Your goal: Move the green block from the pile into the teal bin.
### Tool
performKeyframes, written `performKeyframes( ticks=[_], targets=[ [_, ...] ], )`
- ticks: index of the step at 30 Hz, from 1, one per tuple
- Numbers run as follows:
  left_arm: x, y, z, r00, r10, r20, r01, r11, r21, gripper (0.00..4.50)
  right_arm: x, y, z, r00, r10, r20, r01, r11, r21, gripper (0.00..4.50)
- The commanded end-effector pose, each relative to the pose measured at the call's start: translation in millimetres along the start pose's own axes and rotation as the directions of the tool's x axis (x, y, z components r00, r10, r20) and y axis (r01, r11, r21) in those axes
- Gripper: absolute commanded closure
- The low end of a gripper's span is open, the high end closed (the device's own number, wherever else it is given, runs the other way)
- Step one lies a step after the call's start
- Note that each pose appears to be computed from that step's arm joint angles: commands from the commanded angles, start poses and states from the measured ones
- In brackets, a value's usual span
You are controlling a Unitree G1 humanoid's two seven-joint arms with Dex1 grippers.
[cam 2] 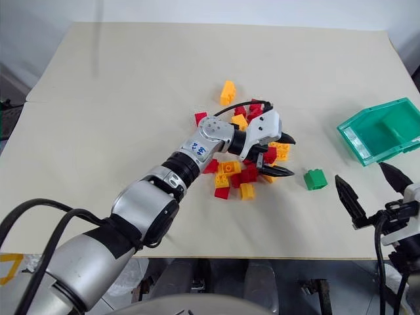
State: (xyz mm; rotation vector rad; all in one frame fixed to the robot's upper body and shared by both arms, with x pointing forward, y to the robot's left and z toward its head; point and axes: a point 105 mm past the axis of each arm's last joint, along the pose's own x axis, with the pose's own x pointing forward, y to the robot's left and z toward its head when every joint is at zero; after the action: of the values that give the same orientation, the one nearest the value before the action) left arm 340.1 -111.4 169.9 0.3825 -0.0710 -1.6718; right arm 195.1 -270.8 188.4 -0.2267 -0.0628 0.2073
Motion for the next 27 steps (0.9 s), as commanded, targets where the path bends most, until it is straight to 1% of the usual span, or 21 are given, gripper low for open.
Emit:
performKeyframes(
  ticks=[1, 2, 3, 4, 5, 7, 9, 11, 12, 13, 14, 15, 16, 17, 20, 21, 24, 27],
  targets=[
    [-4.0, 4.7, 36.9, 0.993, -0.023, 0.120, 0.011, 0.996, 0.093, 0.04, 4.0, 1.5, 8.5, 0.999, 0.034, 0.011, -0.033, 0.998, -0.062, 0.00],
    [-33.3, 16.3, 31.6, 0.991, 0.028, 0.127, -0.040, 0.995, 0.089, 0.04, 6.1, -1.7, 9.0, 0.999, 0.038, -0.004, -0.039, 0.996, -0.076, 0.00],
    [-62.3, 24.4, 23.1, 0.991, 0.073, 0.109, -0.083, 0.993, 0.082, 0.04, 8.2, -4.1, 10.1, 0.999, 0.051, -0.011, -0.052, 0.995, -0.083, 0.00],
    [-85.9, 28.8, 16.3, 0.989, 0.110, 0.096, -0.118, 0.990, 0.075, 0.04, 10.1, -5.8, 10.1, 0.997, 0.067, -0.023, -0.069, 0.994, -0.088, 0.00],
    [-102.8, 29.4, 11.3, 0.987, 0.129, 0.091, -0.134, 0.989, 0.057, 0.04, 12.5, -7.9, 9.2, 0.996, 0.082, -0.035, -0.085, 0.992, -0.093, 0.00],
    [-126.7, 26.0, 0.4, 0.986, 0.154, 0.061, -0.156, 0.987, 0.037, 0.04, 19.0, -10.6, 7.7, 0.993, 0.109, -0.048, -0.113, 0.989, -0.098, 0.00],
    [-142.2, 21.9, -6.0, 0.982, 0.183, 0.036, -0.184, 0.983, 0.025, 0.04, 25.6, -13.1, 7.4, 0.991, 0.125, -0.052, -0.130, 0.986, -0.102, 0.00],
    [-163.8, 14.1, -9.0, 0.972, 0.232, 0.047, -0.232, 0.973, 0.002, 0.04, 35.6, -15.8, 6.6, 0.989, 0.137, -0.056, -0.143, 0.984, -0.106, 0.00],
    [-169.7, 9.8, -9.4, 0.968, 0.246, 0.049, -0.246, 0.969, -0.003, 0.04, 39.1, -18.2, 5.9, 0.988, 0.140, -0.059, -0.146, 0.983, -0.107, 0.00],
    [-187.0, -2.0, -13.8, 0.957, 0.280, 0.072, -0.277, 0.960, -0.049, 0.04, 45.1, -19.2, 4.1, 0.986, 0.153, -0.072, -0.161, 0.980, -0.115, 0.00],
    [-197.0, -11.5, -15.9, 0.950, 0.300, 0.084, -0.294, 0.953, -0.080, 0.04, 48.8, -20.6, 2.9, 0.983, 0.162, -0.081, -0.171, 0.978, -0.122, 0.00],
    [-207.5, -20.9, -15.3, 0.937, 0.328, 0.121, -0.314, 0.942, -0.116, 0.04, 50.8, -23.9, 0.7, 0.982, 0.157, -0.101, -0.169, 0.978, -0.123, 0.00],
    [-216.4, -30.3, -13.1, 0.925, 0.345, 0.158, -0.326, 0.936, -0.135, 0.04, 50.4, -27.6, -0.9, 0.982, 0.150, -0.118, -0.165, 0.979, -0.123, 0.00],
    [-222.9, -37.7, -14.1, 0.921, 0.357, 0.156, -0.336, 0.931, -0.145, 0.04, 47.0, -31.3, -1.6, 0.980, 0.145, -0.134, -0.162, 0.979, -0.126, 0.00],
    [-240.0, -62.3, -23.6, 0.925, 0.367, 0.098, -0.351, 0.924, -0.154, 0.04, 27.2, -42.0, -2.5, 0.969, 0.127, -0.210, -0.157, 0.978, -0.136, 0.00],
    [-244.5, -68.4, -24.1, 0.923, 0.371, 0.103, -0.352, 0.921, -0.165, 0.04, 20.1, -44.4, -1.3, 0.965, 0.122, -0.233, -0.157, 0.978, -0.138, 0.00],
    [-253.9, -81.5, -23.5, 0.915, 0.383, 0.129, -0.361, 0.918, -0.164, 0.04, -1.2, -49.6, 4.8, 0.945, 0.110, -0.308, -0.161, 0.976, -0.147, 0.00],
    [-255.2, -86.6, -23.9, 0.913, 0.385, 0.135, -0.364, 0.918, -0.159, 0.04, -9.3, -49.9, 9.6, 0.931, 0.112, -0.347, -0.171, 0.975, -0.144, 0.00]
  ],
)
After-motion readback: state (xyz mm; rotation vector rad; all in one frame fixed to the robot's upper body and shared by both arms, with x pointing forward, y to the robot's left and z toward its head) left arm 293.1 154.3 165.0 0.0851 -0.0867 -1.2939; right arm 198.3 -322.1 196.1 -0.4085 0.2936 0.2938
